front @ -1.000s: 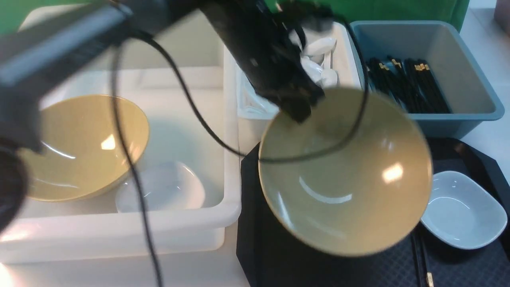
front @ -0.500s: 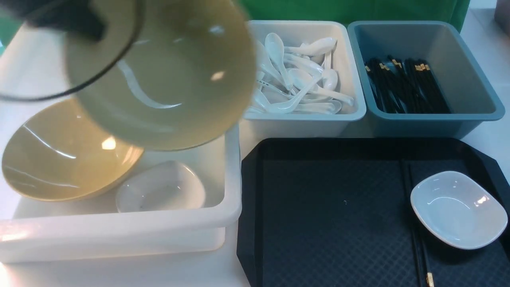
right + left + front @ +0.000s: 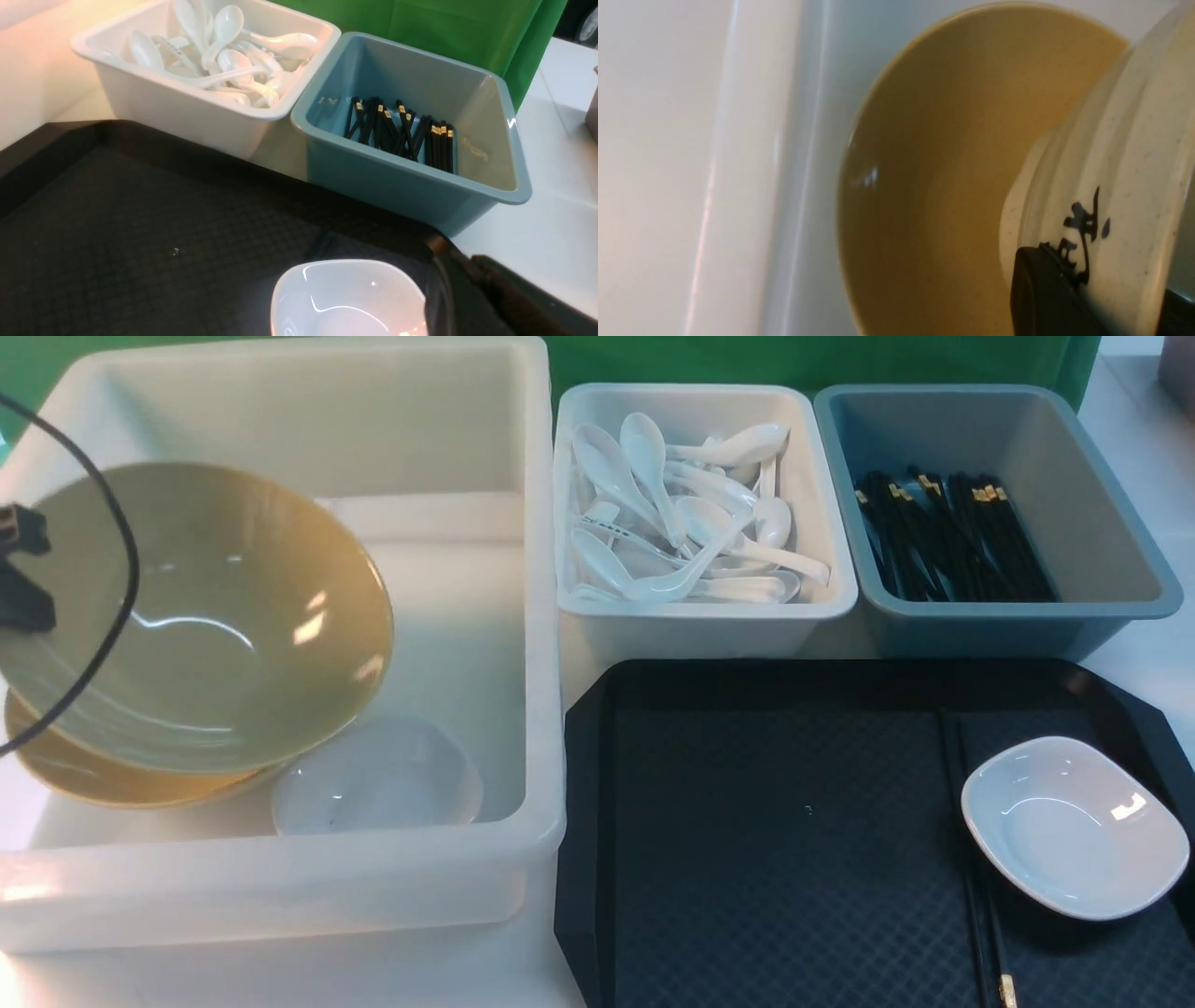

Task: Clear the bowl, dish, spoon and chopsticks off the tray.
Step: Use the left arm to put the noodle bowl into the large storage box on the left, then use the right arm to grab the plate

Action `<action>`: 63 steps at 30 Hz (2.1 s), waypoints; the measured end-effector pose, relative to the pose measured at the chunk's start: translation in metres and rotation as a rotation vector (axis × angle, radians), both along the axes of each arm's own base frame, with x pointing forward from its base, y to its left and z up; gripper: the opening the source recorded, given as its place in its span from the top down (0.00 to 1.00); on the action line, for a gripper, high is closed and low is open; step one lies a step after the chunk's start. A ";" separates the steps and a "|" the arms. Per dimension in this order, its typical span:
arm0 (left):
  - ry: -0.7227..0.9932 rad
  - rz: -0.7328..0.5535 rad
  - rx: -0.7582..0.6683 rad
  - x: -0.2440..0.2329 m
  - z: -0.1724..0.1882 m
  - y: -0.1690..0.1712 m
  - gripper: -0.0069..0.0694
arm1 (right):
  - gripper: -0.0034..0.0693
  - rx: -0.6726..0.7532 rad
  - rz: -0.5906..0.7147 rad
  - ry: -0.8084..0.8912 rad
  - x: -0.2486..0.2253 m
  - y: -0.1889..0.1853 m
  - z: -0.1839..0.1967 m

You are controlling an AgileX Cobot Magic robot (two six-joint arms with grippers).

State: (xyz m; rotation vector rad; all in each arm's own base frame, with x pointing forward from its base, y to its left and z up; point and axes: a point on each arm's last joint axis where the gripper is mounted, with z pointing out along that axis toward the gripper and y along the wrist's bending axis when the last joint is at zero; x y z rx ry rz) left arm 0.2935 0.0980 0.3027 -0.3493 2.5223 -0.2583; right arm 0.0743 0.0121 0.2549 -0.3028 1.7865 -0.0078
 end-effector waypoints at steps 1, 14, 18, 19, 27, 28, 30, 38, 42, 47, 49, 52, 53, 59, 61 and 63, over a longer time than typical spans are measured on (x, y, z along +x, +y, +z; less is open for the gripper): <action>0.005 0.024 0.023 0.000 -0.001 0.003 0.90 | 0.86 0.000 0.000 0.000 0.000 0.000 0.000; 0.018 0.078 0.123 -0.003 0.000 0.012 0.52 | 0.85 0.003 -0.001 0.000 0.000 0.000 0.000; 0.015 0.070 0.120 -0.013 0.011 0.007 0.45 | 0.85 0.003 -0.001 0.000 0.000 0.000 0.000; 0.000 0.071 0.126 -0.015 0.016 0.006 0.44 | 0.85 0.003 -0.001 0.000 0.000 0.000 0.000; -0.101 0.094 0.109 -0.026 0.038 -0.002 0.60 | 0.84 0.003 -0.001 0.001 0.000 0.000 0.000; -0.111 0.088 0.090 -0.025 0.039 -0.004 0.64 | 0.84 0.003 -0.001 0.001 0.000 0.000 0.000; -0.121 0.075 0.076 -0.024 0.040 -0.007 0.69 | 0.84 0.008 -0.002 0.001 0.000 0.000 0.000; -0.384 -0.326 0.090 -0.039 0.065 -0.096 0.92 | 0.81 0.128 -0.076 0.302 0.005 0.000 0.005; -0.582 -0.508 0.148 -0.071 0.074 -0.142 0.92 | 0.80 0.076 -0.099 0.541 0.024 0.003 0.009; -0.692 -0.636 0.194 -0.109 0.050 -0.168 0.92 | 0.80 -0.026 -0.080 0.750 0.069 0.011 0.000; -0.706 -0.672 0.211 -0.128 0.028 -0.171 0.92 | 0.80 -0.080 -0.059 0.850 0.101 0.017 -0.015; -0.685 -0.719 0.241 -0.148 0.007 -0.168 0.92 | 0.80 -0.114 -0.042 0.909 0.133 0.022 -0.031; -0.676 -0.735 0.242 -0.156 0.000 -0.166 0.92 | 0.80 -0.119 -0.040 0.921 0.144 0.024 -0.035; -0.676 -0.767 0.239 -0.186 -0.020 -0.158 0.92 | 0.80 -0.124 -0.034 0.953 0.180 0.031 -0.066; -0.709 -0.744 0.245 -0.190 -0.021 -0.155 0.92 | 0.80 -0.115 -0.029 0.960 0.184 0.035 -0.072; -0.759 -0.710 0.252 -0.193 -0.019 -0.152 0.92 | 0.81 -0.099 -0.010 0.966 0.186 0.042 -0.076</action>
